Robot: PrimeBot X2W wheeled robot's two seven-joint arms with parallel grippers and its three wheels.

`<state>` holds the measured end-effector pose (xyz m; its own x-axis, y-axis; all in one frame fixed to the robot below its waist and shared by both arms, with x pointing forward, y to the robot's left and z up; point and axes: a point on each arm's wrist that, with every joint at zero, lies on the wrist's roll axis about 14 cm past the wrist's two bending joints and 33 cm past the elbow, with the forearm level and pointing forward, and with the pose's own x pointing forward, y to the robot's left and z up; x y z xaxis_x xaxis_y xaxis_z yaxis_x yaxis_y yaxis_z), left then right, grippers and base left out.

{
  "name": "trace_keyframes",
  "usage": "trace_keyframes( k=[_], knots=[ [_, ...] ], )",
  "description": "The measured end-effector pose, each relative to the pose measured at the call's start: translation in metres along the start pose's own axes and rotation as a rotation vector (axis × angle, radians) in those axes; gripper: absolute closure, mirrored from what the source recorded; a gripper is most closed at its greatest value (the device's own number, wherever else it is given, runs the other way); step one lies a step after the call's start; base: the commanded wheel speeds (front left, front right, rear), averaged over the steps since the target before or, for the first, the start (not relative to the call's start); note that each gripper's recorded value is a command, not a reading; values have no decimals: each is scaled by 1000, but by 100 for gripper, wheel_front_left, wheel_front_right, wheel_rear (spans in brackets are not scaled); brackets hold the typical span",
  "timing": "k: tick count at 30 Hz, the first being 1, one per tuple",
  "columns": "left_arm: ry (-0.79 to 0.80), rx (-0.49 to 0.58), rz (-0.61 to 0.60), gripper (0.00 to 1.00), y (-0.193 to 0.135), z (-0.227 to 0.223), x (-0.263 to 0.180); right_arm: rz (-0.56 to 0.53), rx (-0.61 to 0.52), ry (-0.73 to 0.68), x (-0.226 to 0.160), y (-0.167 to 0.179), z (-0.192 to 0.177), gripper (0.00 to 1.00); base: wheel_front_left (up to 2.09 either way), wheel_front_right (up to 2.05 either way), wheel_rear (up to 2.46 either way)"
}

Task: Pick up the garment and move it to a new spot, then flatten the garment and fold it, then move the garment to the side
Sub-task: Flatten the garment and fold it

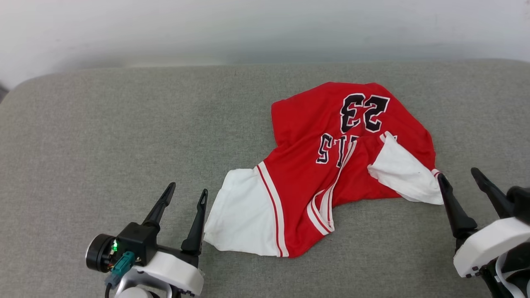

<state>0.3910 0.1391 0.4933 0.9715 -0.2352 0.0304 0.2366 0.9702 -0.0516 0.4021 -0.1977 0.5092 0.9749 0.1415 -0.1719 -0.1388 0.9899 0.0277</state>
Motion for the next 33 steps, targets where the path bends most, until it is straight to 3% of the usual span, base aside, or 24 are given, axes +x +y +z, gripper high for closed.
trace_keyframes(
  k=[13,20,25,26,27,28,33],
  knots=[
    [45,0,45,0,16,-17,5,227,-282,519,57,25,-58,0,0,0,0],
    [57,3,103,0,31,-20,-2,254,-401,613,80,24,-78,0,0,0,0],
    [67,8,120,0,36,-23,-6,270,-405,640,88,28,-89,0,0,0,0],
    [68,9,122,0,36,-23,-6,270,-406,640,89,27,-90,28,0,0,0],
    [69,9,120,0,36,-23,-6,269,-405,632,91,27,-89,74,0,0,0],
    [70,9,121,0,36,-23,-6,270,-402,619,93,28,-86,100,0,0,0],
    [62,9,115,0,34,-21,-7,277,-365,550,90,35,-71,100,0,0,0]
  ],
)
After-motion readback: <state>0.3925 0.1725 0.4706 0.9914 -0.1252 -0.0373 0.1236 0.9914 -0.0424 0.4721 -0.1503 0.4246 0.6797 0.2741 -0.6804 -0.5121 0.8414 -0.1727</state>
